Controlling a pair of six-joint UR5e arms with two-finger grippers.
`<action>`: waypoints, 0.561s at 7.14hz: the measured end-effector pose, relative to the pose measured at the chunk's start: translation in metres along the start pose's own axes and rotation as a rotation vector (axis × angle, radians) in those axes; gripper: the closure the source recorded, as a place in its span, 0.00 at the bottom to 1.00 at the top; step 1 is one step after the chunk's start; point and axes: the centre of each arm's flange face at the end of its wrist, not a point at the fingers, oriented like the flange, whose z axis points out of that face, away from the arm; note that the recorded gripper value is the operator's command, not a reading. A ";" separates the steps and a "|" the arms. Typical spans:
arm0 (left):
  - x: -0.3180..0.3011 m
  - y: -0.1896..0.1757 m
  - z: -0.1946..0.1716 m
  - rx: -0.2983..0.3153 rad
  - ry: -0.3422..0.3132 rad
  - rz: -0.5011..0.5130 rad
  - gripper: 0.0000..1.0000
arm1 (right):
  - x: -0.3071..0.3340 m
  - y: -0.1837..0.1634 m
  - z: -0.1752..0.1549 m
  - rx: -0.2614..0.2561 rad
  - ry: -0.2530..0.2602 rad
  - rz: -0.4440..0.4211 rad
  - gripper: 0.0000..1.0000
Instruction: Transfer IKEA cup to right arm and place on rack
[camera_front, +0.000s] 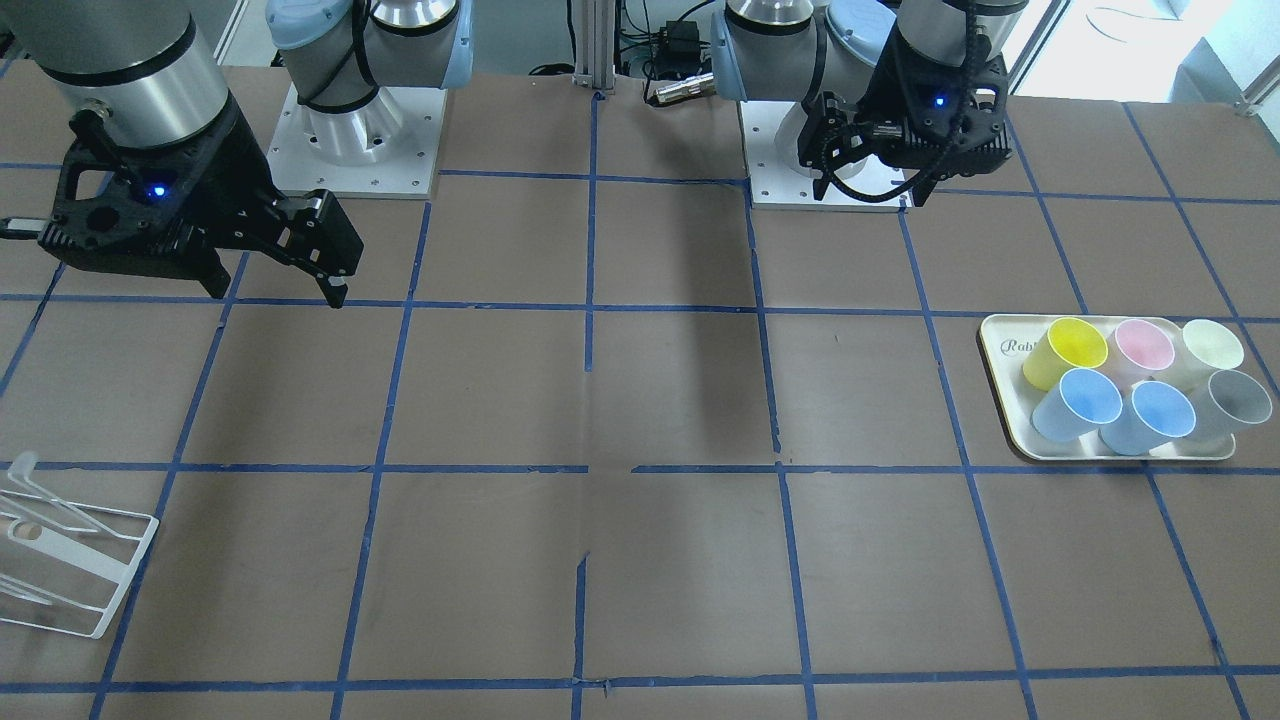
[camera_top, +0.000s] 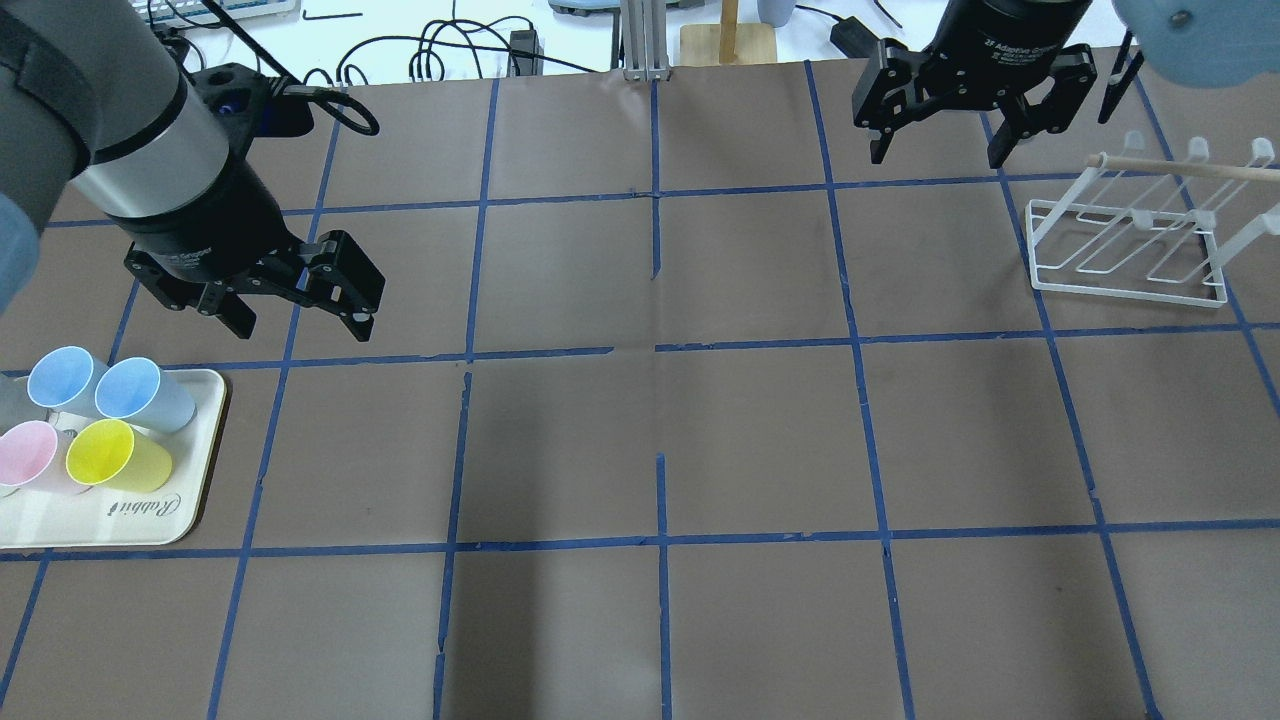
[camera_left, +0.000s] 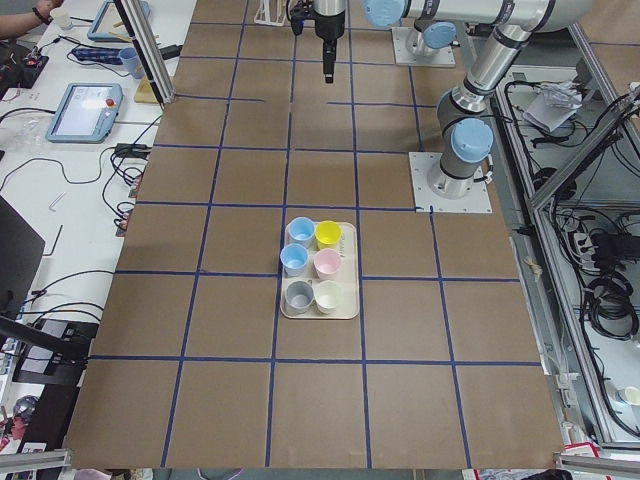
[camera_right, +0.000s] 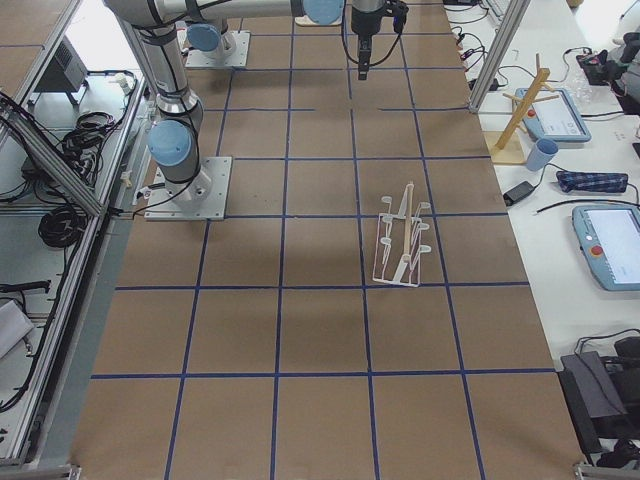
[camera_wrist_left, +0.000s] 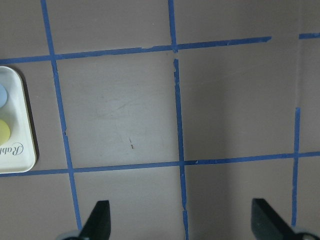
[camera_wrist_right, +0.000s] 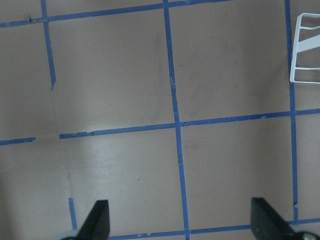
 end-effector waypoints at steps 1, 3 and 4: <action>0.000 0.000 0.001 0.000 0.001 -0.001 0.00 | 0.000 0.000 0.000 0.000 0.000 0.000 0.00; 0.000 -0.001 0.003 0.004 0.000 0.000 0.00 | 0.000 0.000 0.001 -0.001 0.001 -0.001 0.00; 0.001 0.000 0.002 0.008 -0.001 0.005 0.00 | 0.000 0.000 0.001 -0.001 0.002 0.000 0.00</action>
